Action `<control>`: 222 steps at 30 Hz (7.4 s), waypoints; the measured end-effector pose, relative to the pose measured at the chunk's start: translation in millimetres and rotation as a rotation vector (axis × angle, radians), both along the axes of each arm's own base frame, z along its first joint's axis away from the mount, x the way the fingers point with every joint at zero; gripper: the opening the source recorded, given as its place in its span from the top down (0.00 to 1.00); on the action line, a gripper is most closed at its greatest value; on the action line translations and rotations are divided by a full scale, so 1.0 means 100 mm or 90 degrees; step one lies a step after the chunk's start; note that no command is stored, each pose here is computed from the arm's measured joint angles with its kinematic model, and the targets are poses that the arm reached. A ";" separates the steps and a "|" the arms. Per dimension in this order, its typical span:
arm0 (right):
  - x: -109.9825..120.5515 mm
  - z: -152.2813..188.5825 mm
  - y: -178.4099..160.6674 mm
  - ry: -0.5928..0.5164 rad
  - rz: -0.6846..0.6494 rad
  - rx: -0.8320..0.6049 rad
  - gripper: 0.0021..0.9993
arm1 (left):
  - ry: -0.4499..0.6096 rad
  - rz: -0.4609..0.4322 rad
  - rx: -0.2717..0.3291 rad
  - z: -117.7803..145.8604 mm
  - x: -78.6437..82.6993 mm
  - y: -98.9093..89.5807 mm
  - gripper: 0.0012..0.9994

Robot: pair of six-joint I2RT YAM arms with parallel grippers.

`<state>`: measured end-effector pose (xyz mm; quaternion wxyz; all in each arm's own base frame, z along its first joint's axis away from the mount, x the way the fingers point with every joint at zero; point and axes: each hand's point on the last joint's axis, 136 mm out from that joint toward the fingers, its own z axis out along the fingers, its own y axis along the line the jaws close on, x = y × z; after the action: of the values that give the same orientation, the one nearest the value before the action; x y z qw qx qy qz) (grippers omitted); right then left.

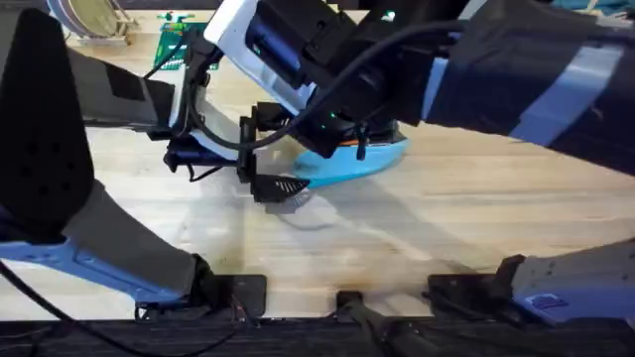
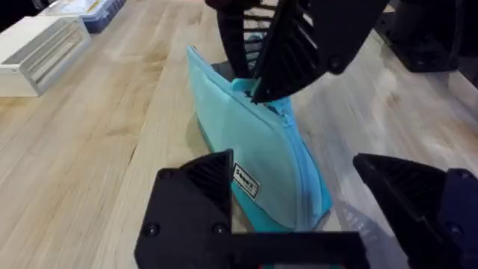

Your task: Unzip the bag, pick up the pens from the table one at a time and place them inside, then zip the bag closed.

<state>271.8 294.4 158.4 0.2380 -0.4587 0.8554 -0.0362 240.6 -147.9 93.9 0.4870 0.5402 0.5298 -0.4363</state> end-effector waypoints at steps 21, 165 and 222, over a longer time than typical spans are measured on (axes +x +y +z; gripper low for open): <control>0.00 0.00 0.00 0.000 0.000 0.000 0.97 | -0.001 0.000 -0.003 0.01 0.00 -0.01 0.81; 0.04 0.79 -2.27 -0.030 -0.298 0.107 0.97 | 0.002 -0.004 -0.011 0.03 -0.01 -0.03 0.96; -0.70 0.90 -2.21 0.020 -0.323 0.146 0.00 | -0.072 -0.019 0.167 0.87 -0.12 0.26 0.00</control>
<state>201.3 73.5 248.8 0.2583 -0.2004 0.9450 0.0095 228.3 -122.0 180.9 0.4348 0.6309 0.5459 -0.3390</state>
